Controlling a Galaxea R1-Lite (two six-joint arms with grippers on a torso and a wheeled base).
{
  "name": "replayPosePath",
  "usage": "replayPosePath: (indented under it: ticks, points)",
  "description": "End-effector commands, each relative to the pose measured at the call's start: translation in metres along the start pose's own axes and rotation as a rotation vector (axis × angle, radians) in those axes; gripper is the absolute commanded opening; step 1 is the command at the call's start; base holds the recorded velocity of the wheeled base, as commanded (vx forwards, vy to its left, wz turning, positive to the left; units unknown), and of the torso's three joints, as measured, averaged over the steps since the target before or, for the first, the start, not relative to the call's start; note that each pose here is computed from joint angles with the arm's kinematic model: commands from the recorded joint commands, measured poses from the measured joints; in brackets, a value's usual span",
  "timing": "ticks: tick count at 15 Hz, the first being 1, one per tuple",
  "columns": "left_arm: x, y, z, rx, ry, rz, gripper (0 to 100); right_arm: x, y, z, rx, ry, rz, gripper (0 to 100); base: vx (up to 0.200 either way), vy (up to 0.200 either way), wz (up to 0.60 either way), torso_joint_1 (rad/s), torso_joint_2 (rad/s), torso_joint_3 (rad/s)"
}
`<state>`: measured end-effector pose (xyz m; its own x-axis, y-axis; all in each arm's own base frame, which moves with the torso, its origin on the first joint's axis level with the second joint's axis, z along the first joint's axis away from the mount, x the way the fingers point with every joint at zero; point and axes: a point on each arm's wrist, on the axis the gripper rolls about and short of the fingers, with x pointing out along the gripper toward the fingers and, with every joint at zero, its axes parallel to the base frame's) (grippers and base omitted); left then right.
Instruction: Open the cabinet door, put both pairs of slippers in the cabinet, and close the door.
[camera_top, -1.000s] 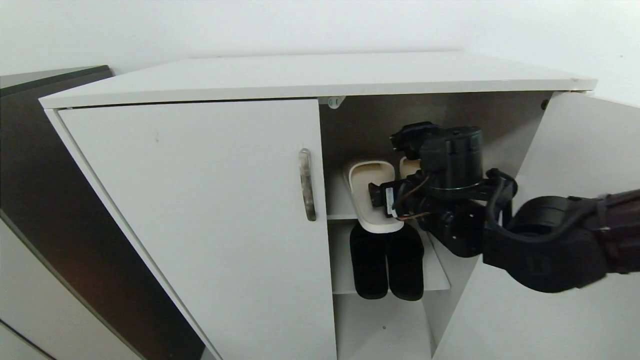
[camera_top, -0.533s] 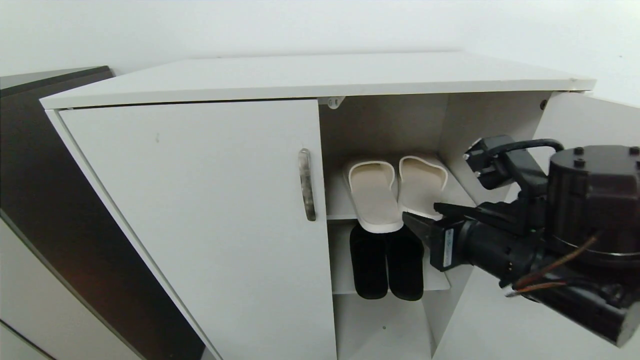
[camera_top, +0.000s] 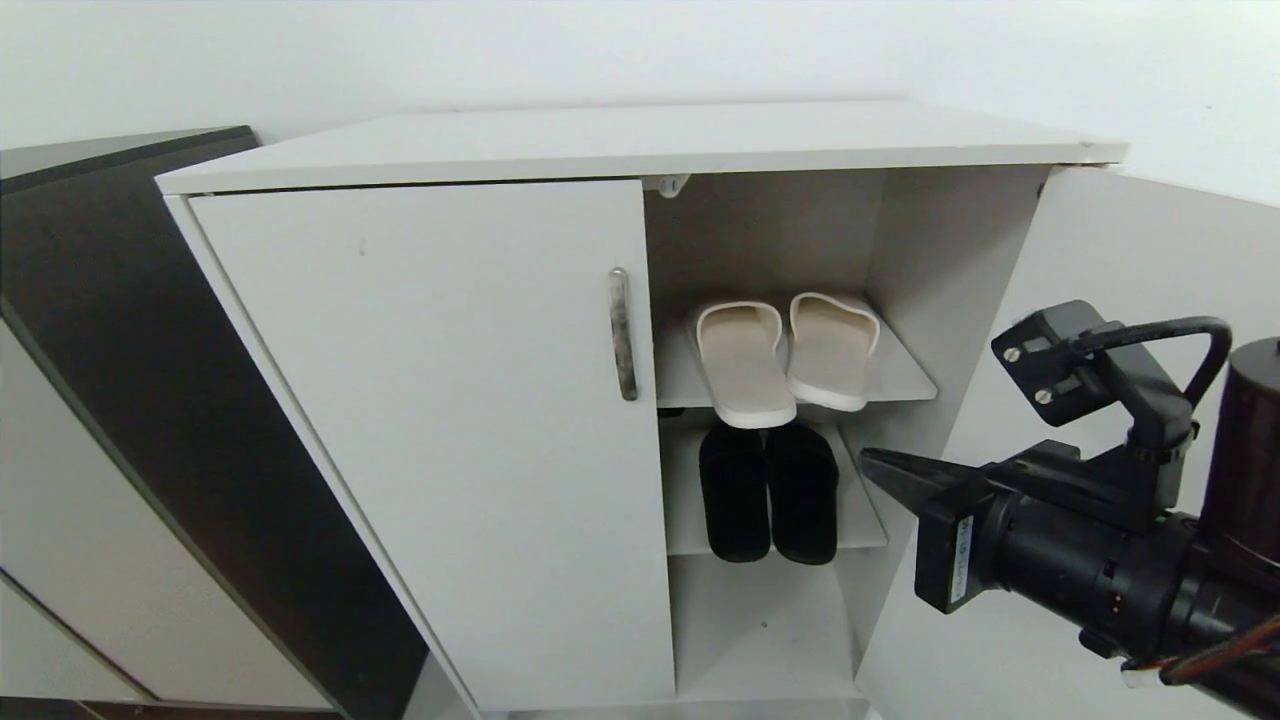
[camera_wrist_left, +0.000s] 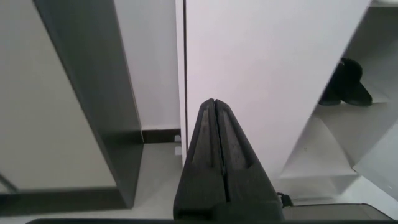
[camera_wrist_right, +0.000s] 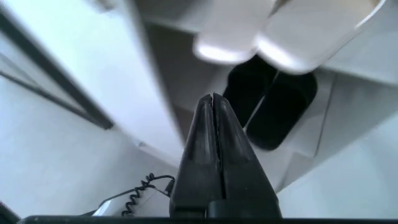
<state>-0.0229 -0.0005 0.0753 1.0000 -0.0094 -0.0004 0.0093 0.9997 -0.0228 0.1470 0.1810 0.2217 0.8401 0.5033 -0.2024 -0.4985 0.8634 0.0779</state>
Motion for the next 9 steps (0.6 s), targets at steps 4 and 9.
replayPosePath:
  ticks: [4,9]
  points:
    - [0.0001,0.0000,0.0000,0.000,0.001,0.000,0,0.0003,-0.0003,-0.0017,-0.002,0.006,0.000,0,-0.200,0.000,0.00,0.000,0.00,0.006]
    - [0.0001,0.0000,0.0000,0.000,0.001,0.000,0,0.0006,-0.0005,-0.0038,-0.004,0.013,-0.001,0,-0.200,0.000,0.00,0.002,0.00,0.000]
